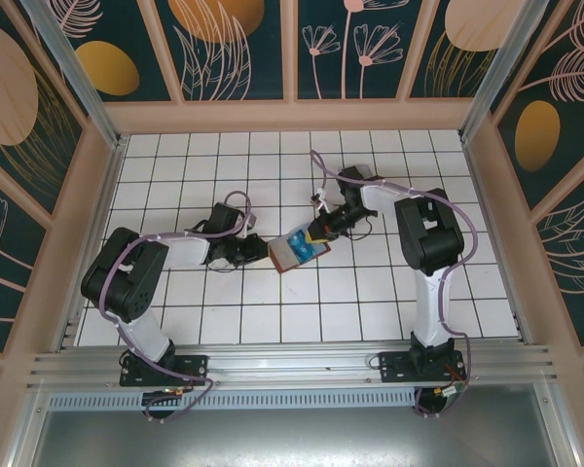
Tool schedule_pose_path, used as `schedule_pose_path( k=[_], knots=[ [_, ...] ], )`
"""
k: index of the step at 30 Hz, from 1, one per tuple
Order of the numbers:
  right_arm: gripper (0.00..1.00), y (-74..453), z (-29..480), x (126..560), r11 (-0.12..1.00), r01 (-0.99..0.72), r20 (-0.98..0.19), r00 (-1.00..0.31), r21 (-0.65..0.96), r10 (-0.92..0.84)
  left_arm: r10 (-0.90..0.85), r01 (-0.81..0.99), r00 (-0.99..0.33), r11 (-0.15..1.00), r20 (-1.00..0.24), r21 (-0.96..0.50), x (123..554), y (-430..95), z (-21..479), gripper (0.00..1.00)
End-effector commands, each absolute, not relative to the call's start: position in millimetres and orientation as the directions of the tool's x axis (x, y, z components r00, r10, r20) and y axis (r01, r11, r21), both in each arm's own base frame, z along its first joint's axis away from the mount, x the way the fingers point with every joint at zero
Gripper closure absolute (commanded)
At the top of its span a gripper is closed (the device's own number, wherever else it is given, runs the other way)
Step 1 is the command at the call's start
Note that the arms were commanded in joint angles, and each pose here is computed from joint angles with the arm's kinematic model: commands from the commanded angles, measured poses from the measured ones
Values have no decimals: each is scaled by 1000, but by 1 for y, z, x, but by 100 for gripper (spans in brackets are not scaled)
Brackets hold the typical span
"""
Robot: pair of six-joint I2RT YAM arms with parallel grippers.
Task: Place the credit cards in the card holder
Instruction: Insert the credit card into the card slot.
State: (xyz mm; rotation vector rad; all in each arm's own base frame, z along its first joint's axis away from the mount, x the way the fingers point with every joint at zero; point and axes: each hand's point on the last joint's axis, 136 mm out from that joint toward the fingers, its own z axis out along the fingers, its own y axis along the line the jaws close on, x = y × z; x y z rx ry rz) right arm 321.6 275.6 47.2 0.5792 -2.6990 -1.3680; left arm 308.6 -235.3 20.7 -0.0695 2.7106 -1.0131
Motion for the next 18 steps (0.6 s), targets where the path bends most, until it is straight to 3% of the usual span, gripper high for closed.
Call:
schedule_pose_path(
  k=[1,18],
  knots=[
    [100,276,40,321,522,-273,-99,-937,808,-336,-121,35,-968,803,-221,-595,312,-227,13,83],
    [100,285,35,339,504,-294,-153,-941,812,-302,-112,25,-973,816,-200,-578,319,-228,4,91]
  ],
)
